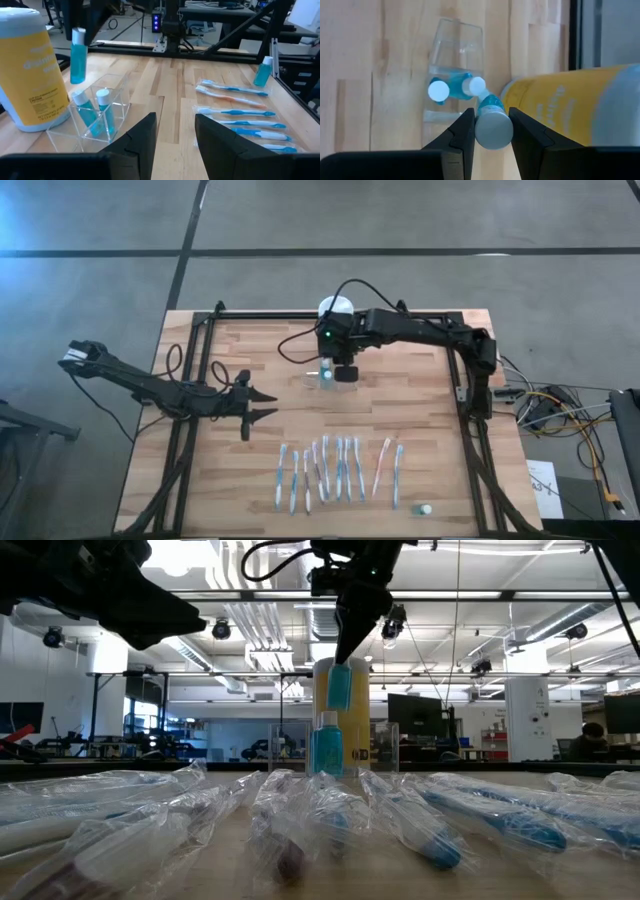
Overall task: Pick & Place toothbrushing station
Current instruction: Put the blue mouthwash into the transparent organizer
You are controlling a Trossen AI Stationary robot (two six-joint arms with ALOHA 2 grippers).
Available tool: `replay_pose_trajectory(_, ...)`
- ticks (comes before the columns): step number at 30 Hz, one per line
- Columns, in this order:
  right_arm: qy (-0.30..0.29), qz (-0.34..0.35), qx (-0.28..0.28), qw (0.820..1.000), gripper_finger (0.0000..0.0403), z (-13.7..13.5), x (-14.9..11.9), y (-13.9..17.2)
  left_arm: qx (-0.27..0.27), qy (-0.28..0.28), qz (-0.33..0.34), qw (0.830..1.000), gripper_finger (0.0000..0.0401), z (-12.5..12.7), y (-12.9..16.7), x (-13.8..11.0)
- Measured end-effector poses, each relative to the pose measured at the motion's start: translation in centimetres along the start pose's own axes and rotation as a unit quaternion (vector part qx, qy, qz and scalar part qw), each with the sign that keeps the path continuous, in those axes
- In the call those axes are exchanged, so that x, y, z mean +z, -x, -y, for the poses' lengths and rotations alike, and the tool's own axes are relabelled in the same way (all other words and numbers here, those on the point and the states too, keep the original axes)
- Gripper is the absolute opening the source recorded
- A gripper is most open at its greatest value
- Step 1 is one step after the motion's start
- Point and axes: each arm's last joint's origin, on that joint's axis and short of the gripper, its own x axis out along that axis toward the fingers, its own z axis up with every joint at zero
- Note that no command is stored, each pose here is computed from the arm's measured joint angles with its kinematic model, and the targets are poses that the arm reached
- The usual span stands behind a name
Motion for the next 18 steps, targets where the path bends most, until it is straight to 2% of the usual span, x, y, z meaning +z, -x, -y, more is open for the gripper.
replay_pose_trajectory(8, 0.027, 0.006, 0.076, 0.997, 0.0094, -0.1, 0.6, 0.4, -0.016, -0.009, -0.010, 1.000, 0.0140, 0.0, 0.1, -0.1)
replay_pose_trajectory(18, 0.030, -0.035, 0.088, 0.995, 0.0095, -0.2, -0.4, -1.6, -0.024, -0.008, -0.009, 1.000, 0.0140, 0.1, 0.1, 0.2)
